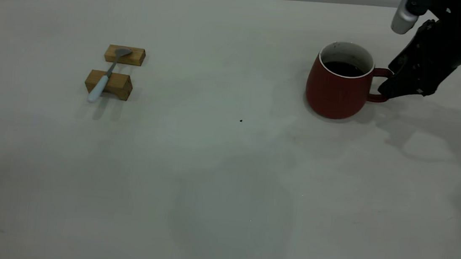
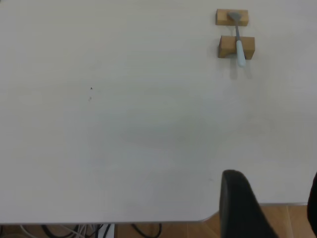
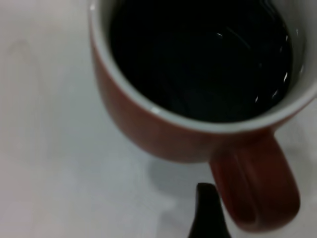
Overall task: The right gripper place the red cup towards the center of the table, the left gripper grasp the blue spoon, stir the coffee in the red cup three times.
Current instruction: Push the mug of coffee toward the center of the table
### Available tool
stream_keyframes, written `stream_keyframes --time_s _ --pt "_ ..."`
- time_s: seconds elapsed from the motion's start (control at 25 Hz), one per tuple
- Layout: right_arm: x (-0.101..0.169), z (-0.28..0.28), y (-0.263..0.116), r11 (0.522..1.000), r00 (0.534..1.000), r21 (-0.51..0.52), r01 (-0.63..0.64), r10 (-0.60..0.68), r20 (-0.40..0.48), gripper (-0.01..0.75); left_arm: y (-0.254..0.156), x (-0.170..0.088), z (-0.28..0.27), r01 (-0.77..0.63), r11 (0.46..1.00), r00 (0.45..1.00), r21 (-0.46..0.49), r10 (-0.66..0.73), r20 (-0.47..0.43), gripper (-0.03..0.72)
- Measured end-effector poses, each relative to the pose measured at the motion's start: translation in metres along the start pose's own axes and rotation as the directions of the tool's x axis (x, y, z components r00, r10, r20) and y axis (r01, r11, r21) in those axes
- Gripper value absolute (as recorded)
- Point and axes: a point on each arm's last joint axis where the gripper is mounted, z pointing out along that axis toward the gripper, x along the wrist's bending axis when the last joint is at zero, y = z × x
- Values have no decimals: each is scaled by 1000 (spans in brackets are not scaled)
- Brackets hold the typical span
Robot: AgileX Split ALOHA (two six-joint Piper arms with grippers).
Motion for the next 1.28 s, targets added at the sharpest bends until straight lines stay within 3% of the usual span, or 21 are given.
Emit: stream_keyframes --time_s 0.48,0.88,1.28 --pt "24 31 41 993 992 -19 113 -114 -50 582 0 0 0 0 1000 1000 0 0 0 405" --pt "43 55 100 964 966 -83 252 -256 -44 582 0 0 0 0 1000 1000 0 0 0 405" --pt "61 66 141 960 971 -168 225 -234 -39 582 0 0 0 0 1000 1000 0 0 0 405"
